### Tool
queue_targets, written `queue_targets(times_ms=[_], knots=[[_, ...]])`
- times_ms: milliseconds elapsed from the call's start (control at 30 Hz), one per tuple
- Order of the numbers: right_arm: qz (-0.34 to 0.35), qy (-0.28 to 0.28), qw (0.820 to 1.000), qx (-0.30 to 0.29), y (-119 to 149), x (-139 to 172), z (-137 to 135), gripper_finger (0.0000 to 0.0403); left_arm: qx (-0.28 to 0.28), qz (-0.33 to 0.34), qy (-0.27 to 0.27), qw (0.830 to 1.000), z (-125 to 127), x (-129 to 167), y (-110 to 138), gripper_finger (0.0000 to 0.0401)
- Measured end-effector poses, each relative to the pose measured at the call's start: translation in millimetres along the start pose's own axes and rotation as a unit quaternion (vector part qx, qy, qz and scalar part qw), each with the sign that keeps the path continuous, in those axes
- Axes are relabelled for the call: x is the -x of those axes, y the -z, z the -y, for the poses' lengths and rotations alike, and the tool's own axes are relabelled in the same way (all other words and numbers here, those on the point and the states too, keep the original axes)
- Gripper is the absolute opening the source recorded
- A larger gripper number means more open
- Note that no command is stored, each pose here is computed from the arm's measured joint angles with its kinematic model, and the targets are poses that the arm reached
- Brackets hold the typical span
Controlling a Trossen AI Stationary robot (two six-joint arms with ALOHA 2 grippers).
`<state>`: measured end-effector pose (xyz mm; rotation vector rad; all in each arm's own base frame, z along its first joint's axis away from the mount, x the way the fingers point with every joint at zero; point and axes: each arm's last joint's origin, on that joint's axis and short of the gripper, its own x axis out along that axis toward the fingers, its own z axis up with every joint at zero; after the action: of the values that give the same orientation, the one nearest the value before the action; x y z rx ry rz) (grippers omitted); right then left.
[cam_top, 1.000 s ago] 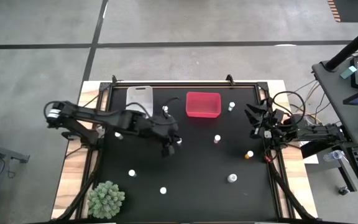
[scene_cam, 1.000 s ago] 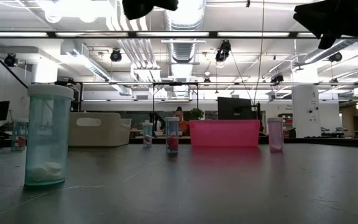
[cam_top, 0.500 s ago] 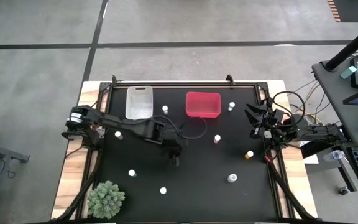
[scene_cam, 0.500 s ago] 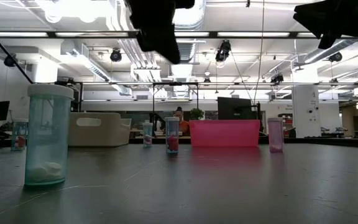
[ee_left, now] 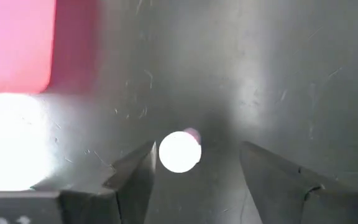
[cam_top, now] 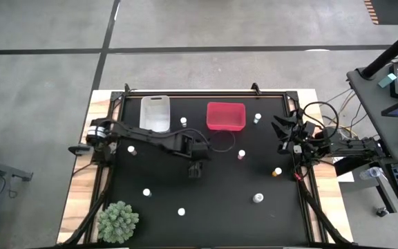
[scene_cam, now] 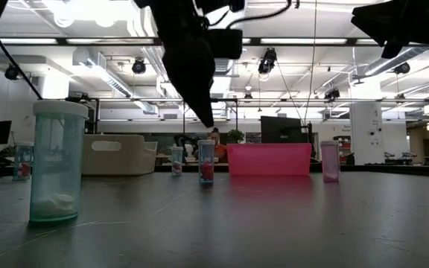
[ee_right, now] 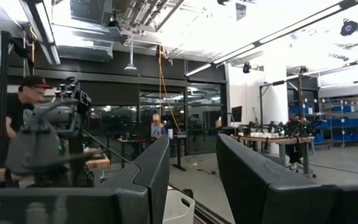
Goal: Pick and place medicine bottles into bin by pill shape (circle, oval)
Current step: Put the blue capsule bottle into the gray bin
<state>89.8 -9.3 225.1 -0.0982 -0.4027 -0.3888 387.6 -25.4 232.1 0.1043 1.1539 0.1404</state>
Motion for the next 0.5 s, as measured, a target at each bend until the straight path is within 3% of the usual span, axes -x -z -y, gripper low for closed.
queue_targets(times_ms=[233,500], knots=[[-0.005,-0.001,1.000,0.007,1,0,0,0.0123,0.015,-0.030,0.014,0.999,-12,-21,7,0.0221],[-0.006,-0.001,1.000,0.011,1,0,0,0.0123,0.020,-0.012,0.023,0.999,-12,-28,7,0.0221]])
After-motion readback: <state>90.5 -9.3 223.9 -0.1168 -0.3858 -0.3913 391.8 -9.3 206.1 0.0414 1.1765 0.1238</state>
